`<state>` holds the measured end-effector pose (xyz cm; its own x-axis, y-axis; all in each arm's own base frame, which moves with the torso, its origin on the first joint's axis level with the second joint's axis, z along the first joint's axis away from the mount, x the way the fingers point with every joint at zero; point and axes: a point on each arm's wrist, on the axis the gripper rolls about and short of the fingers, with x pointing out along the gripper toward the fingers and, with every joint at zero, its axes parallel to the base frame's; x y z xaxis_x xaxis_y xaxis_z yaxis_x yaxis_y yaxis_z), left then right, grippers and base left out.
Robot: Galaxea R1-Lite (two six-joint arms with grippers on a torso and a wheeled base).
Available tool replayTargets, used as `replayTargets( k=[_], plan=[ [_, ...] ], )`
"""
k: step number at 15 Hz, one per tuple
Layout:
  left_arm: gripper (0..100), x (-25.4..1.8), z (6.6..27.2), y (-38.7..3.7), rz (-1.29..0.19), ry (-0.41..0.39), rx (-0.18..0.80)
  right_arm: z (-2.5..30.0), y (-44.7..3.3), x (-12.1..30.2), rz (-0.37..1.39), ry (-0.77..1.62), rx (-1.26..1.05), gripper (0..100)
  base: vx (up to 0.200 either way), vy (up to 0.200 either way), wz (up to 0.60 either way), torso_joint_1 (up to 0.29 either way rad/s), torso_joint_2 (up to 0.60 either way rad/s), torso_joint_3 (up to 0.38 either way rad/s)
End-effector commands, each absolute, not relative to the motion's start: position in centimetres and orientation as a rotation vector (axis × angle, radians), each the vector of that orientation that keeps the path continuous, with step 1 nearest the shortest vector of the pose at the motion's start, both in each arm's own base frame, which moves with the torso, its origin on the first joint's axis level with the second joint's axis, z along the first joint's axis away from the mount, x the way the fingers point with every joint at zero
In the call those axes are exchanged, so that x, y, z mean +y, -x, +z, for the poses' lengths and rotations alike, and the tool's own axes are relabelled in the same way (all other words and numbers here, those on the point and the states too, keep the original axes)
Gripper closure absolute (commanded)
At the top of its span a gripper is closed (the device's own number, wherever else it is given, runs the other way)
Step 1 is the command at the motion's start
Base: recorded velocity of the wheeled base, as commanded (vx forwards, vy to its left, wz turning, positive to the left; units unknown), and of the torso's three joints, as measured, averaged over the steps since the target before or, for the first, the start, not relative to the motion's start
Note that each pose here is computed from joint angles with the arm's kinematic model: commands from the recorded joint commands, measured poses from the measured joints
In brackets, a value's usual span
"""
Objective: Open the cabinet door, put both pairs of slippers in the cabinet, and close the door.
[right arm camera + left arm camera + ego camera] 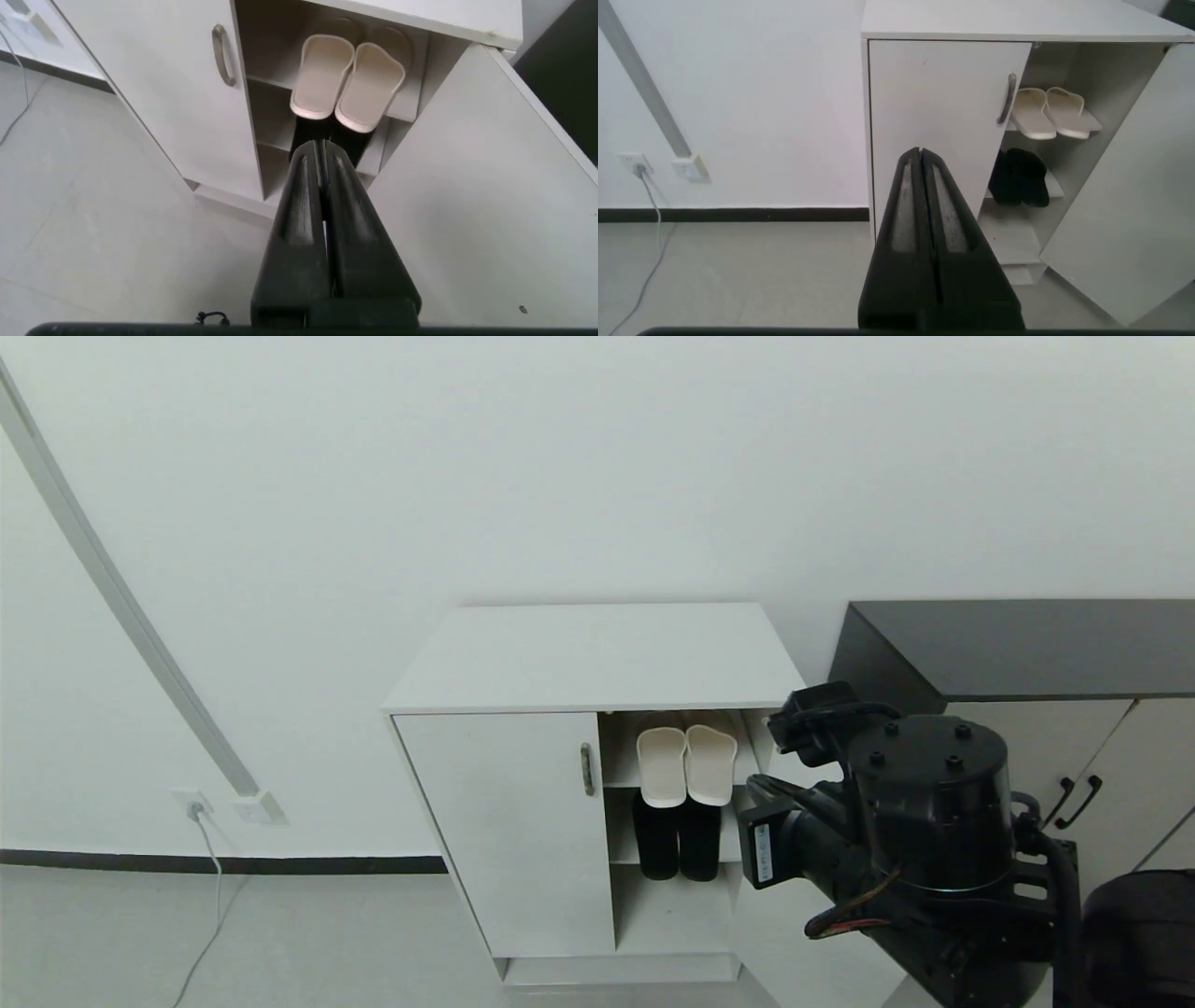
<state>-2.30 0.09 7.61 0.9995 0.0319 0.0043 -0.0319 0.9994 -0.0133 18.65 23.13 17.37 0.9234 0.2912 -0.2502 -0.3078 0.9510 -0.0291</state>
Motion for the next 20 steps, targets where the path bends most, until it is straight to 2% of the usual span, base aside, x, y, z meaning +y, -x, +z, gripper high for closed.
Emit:
replayTargets(
  k=[1, 2, 9, 14, 20],
  plan=[
    [100, 0.09, 7.61, 2.29, 0.032, 0.014, -0.003, 17.32, -18.6, 23.09, 0.309, 0.07, 0.248, 100, 0.0, 0.0, 0.0, 0.0, 0.0, 0.0],
    [100, 0.09, 7.61, 2.29, 0.032, 0.014, -0.003, 17.32, -18.61, 23.08, 0.307, 0.07, 0.248, 100, 0.0, 0.0, 0.0, 0.0, 0.0, 0.0],
    [100, 0.1, 7.61, 2.29, 0.034, 0.015, -0.003, 17.17, -19.21, 22.75, 0.284, 0.072, 0.251, 100, 0.0, 0.0, -0.6, 0.004, 0.0, 0.002],
    [100, 0.1, 7.61, 2.29, 0.034, 0.015, -0.003, 17.04, -19.3, 22.71, 0.282, 0.085, 0.253, 100, 0.0, 0.0, 0.0, 0.0, 0.0, 0.0],
    [100, 0.1, 7.61, 2.29, 0.034, 0.017, -0.003, 17.04, -19.54, 22.5, 0.271, 0.09, 0.253, 100, -0.2, 0.0, 0.0, 0.001, 0.0, 0.002]
  ],
)
